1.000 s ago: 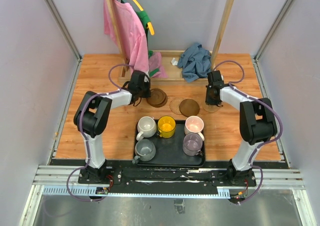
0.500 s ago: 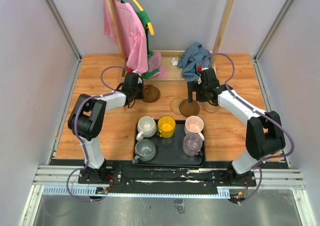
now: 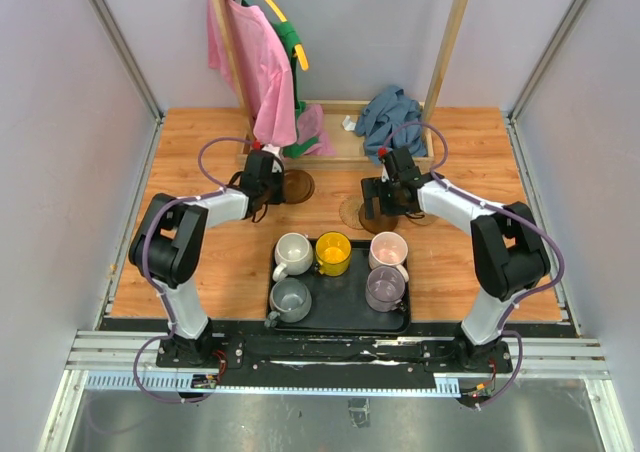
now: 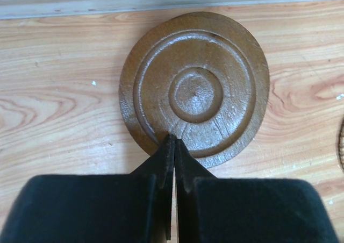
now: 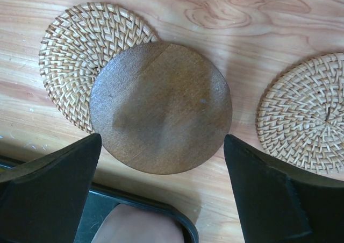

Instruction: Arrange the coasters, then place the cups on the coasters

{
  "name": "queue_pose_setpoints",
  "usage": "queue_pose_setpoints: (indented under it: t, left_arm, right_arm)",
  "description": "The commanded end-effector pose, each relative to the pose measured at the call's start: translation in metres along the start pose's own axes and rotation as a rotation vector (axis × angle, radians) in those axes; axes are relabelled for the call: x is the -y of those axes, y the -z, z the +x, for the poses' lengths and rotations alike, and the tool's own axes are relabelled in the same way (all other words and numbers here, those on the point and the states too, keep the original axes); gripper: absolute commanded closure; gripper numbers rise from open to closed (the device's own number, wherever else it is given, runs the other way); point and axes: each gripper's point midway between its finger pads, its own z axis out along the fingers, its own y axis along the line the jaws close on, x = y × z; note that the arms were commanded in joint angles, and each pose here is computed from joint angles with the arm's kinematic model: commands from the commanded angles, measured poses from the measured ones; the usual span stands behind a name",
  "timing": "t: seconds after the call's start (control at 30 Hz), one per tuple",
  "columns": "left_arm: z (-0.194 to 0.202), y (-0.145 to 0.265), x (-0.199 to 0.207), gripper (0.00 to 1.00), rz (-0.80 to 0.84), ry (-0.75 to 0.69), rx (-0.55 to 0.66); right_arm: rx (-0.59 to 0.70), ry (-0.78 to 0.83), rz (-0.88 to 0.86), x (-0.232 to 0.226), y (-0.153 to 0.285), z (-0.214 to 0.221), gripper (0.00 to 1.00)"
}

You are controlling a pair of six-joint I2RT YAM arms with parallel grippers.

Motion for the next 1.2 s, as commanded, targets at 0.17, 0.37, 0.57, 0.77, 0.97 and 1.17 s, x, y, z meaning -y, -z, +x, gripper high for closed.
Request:
queue_pose_setpoints:
  t: [0.17,0.37,0.57,0.77,0.97,1.17]
  left_arm:
    - [-0.024,0.039,0.057,0.95,0.288,0.002,0.085]
    - [-0.031,0.053,0.116,0.93,0.416,-0.098,0.111]
    - [-0.025,0.044,0.148,0.93,0.470,-0.115,0.077]
    - [-0.016,0.031,0.151,0.93,0.461,-0.100,0.030]
    - [0.002,0.017,0.145,0.93,0.431,-0.101,-0.023]
    - [0.018,0.006,0.144,0.93,0.434,-0.100,-0.068]
  right_arm:
    - [-0.010,-0.022,-0.050,-0.013,-0.012,0.006,0.02]
    - [0.000,-0.060,-0.079,-0.013,-0.017,0.010,0.02]
    - [-0.014,-0.185,-0.182,-0.007,-0.023,0.015,0.02]
    - [-0.022,-0.200,-0.333,-0.026,-0.027,0.013,0.01]
    - [-0.006,-0.219,-0.500,-0.054,-0.027,-0.003,0.01]
    - [0.009,-0.209,-0.486,-0.052,-0.024,-0.011,0.01]
